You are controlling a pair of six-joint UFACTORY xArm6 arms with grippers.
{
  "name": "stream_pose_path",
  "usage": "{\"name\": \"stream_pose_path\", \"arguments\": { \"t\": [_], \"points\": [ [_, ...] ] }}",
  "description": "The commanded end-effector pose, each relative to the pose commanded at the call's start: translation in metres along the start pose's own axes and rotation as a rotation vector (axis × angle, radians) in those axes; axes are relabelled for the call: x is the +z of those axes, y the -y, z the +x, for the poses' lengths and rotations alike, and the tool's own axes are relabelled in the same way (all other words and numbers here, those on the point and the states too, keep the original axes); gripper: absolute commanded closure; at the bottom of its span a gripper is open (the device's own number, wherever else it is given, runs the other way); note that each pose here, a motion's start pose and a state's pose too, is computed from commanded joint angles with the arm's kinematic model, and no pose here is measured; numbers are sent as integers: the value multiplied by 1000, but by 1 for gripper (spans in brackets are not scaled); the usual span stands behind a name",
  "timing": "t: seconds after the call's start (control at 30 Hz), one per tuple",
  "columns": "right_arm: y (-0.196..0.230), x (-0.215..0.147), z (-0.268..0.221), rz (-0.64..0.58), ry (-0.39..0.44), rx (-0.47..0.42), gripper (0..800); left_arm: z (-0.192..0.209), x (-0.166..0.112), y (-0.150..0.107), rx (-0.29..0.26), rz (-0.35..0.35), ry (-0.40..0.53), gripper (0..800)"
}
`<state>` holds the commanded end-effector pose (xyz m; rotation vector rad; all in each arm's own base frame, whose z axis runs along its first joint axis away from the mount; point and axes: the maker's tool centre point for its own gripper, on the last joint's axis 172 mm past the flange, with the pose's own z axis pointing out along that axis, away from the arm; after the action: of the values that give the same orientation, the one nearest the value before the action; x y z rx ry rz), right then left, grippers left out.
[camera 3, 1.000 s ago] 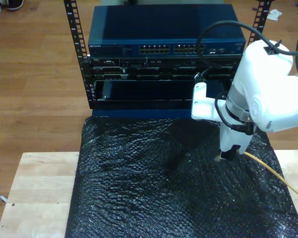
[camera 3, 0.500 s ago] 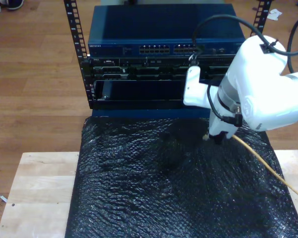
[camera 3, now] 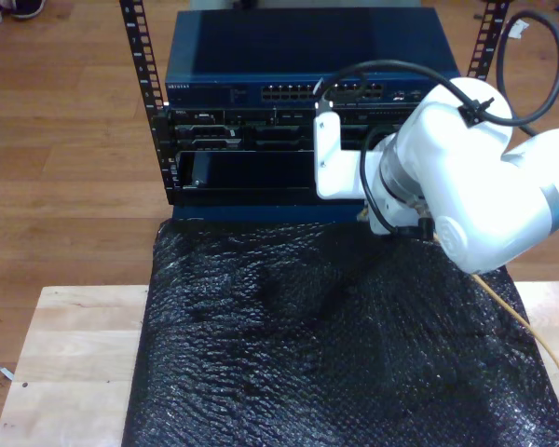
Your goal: Grab the cable and plug it in
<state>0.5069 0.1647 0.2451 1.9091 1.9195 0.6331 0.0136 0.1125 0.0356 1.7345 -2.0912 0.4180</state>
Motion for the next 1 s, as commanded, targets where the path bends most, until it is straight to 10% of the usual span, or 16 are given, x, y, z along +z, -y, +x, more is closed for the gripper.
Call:
{"name": "stream_pose_path", "arguments": {
  "t": [1.0],
  "points": [
    [-61,11,-20,-324,167,-110,799,0,0,0,0,0,0,0]
  ]
}}
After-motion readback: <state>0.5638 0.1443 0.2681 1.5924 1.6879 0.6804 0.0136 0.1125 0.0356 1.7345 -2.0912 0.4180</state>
